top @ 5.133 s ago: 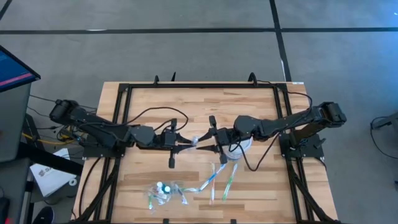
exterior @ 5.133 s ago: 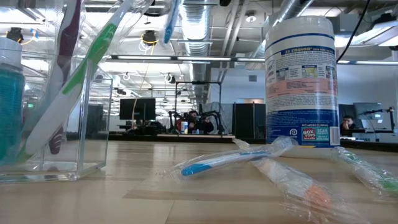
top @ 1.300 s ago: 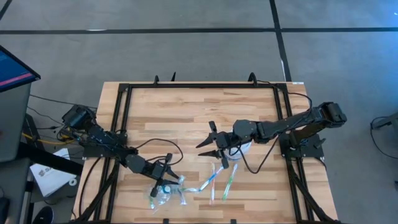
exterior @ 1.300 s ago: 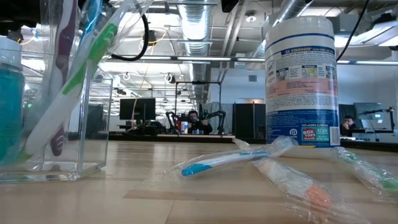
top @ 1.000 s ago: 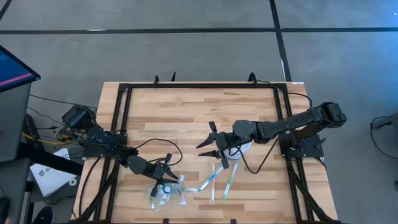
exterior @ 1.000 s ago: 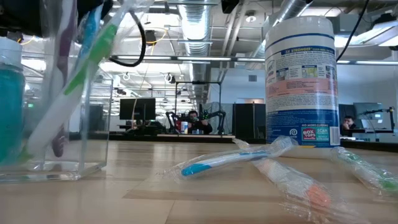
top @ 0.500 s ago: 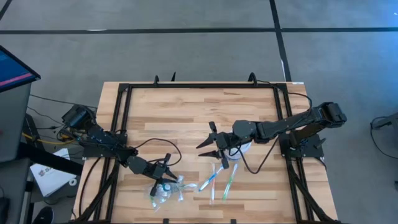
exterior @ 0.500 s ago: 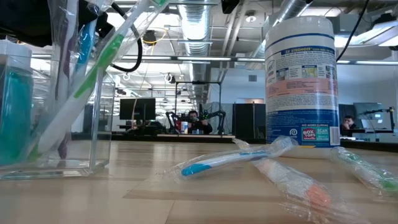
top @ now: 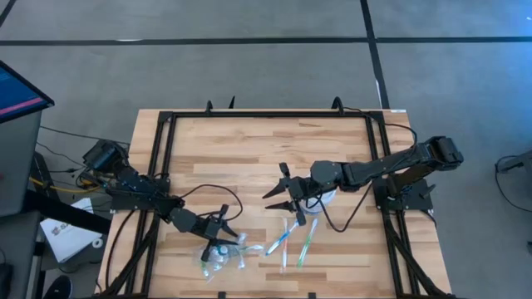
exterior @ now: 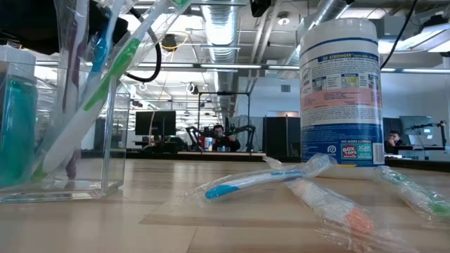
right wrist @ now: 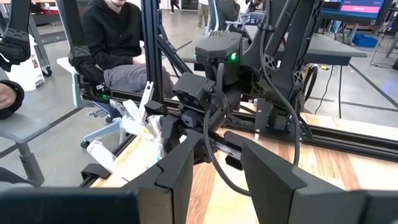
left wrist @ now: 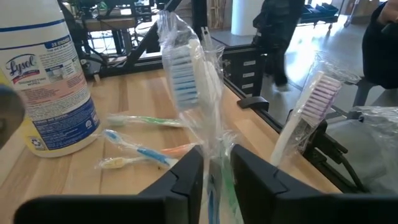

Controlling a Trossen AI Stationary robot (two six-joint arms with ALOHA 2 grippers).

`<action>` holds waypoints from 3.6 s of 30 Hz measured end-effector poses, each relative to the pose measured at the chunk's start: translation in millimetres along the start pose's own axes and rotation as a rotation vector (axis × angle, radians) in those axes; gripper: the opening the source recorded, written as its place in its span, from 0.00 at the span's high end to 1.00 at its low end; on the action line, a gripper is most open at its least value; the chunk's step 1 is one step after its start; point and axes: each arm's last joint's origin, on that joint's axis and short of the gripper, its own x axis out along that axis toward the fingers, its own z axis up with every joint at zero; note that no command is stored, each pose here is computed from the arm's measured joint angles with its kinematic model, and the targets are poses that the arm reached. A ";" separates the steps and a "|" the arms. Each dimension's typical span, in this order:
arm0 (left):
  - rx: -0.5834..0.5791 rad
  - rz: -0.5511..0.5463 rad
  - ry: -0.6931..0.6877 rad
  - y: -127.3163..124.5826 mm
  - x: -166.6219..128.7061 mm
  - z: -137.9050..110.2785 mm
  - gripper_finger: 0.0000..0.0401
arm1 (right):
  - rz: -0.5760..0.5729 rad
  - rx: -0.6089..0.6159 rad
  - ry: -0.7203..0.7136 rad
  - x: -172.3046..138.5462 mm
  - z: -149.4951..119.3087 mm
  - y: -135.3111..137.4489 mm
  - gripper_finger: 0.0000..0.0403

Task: Pick & Place toothbrushing station
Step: Put the left blue toothbrush into the transparent organizer, then put the green toothbrush into the transparent organizer

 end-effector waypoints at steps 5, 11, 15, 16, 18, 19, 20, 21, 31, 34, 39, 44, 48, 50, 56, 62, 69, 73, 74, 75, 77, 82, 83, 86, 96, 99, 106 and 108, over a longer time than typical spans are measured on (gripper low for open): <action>0.000 0.003 -0.012 0.5 -1.6 3.3 0.76 | 0.000 0.000 0.000 0.0 0.0 0.0 0.68; -0.009 0.009 -0.038 3.1 -10.5 17.1 0.72 | 0.000 0.000 -0.001 0.0 0.1 0.0 0.68; -0.009 0.008 -0.019 4.3 -15.4 20.6 0.70 | 0.000 0.000 0.000 0.0 0.0 0.0 0.68; -0.017 0.004 -0.009 4.1 -15.7 19.8 0.70 | 0.000 0.000 0.000 0.0 0.0 0.0 0.68; -0.024 -0.003 -0.002 3.9 -15.6 19.1 0.69 | 0.000 0.000 0.000 0.0 0.0 0.0 0.68; -0.024 -0.003 0.003 3.9 -15.3 18.3 0.69 | 0.000 0.000 0.000 0.0 0.0 0.0 0.68; -0.022 -0.002 0.011 3.9 -14.7 16.8 0.68 | 0.000 0.000 0.001 0.0 -0.1 0.0 0.68; -0.021 0.001 0.019 4.3 -14.0 15.5 0.68 | 0.000 0.000 0.001 0.0 -0.1 0.0 0.68; -0.003 -0.001 -0.011 4.9 -17.3 21.9 0.60 | 0.000 0.010 0.004 0.0 -0.4 0.0 0.68; -0.003 0.040 -0.030 6.6 -19.4 25.7 0.60 | 0.000 0.031 0.005 0.0 -0.5 0.0 0.68; 0.025 0.082 -0.078 9.7 -25.6 36.2 0.62 | 0.016 0.078 0.039 0.4 -3.0 4.2 0.68; 0.000 0.096 -0.147 15.7 -34.5 50.7 0.64 | 0.057 0.083 0.136 -0.8 6.0 16.9 0.68; -0.016 0.143 -0.191 27.2 -38.7 59.7 0.64 | 0.104 0.077 0.239 -3.0 15.8 33.5 0.68; -0.022 0.176 -0.200 34.5 -39.1 61.8 0.64 | 0.131 0.074 0.292 -5.3 20.1 42.8 0.68; -0.035 0.252 -0.206 52.9 -37.8 63.2 0.65 | 0.168 0.166 0.460 -13.4 18.3 66.8 0.68; -0.040 0.267 -0.206 56.6 -37.4 63.2 0.65 | 0.176 0.292 0.612 -22.2 7.3 90.8 0.68; -0.040 0.267 -0.206 56.5 -37.4 63.2 0.65 | 0.119 0.451 0.697 -31.5 1.9 118.2 0.68; -0.041 0.265 -0.207 56.2 -37.5 63.2 0.65 | 0.029 0.569 0.739 -38.3 -3.0 132.2 0.69; -0.041 0.265 -0.207 56.2 -37.5 63.2 0.65 | 0.005 0.595 0.741 -39.5 -5.2 135.2 0.70; -0.041 0.265 -0.207 56.2 -37.5 63.2 0.65 | -0.022 0.623 0.741 -40.6 -8.2 138.1 0.71; -0.041 0.265 -0.207 56.2 -37.5 63.2 0.65 | -0.075 0.686 0.750 -43.6 -14.9 143.5 0.72; -0.066 0.262 -0.210 56.2 -37.4 63.1 0.65 | -0.228 0.831 0.742 -45.5 -33.7 154.6 0.74; -0.071 0.262 -0.211 56.2 -37.4 63.1 0.65 | -0.264 0.849 0.743 -46.1 -37.7 157.1 0.74; -0.073 0.252 -0.211 55.9 -37.3 63.1 0.65 | -0.360 0.923 0.719 -40.8 -49.6 161.8 0.75; -0.094 0.196 -0.214 54.4 -37.0 63.2 0.65 | -0.574 1.009 0.748 -7.3 -109.5 176.5 0.75; -0.094 0.193 -0.214 54.3 -37.0 63.2 0.65 | -0.604 1.019 0.747 -1.0 -120.8 177.1 0.75; -0.087 0.191 -0.215 54.2 -37.0 63.3 0.65 | -0.633 1.055 0.702 0.9 -123.9 180.4 0.75; -0.079 0.192 -0.216 54.3 -37.0 63.6 0.65 | -0.646 1.078 0.694 -0.4 -124.2 182.2 0.75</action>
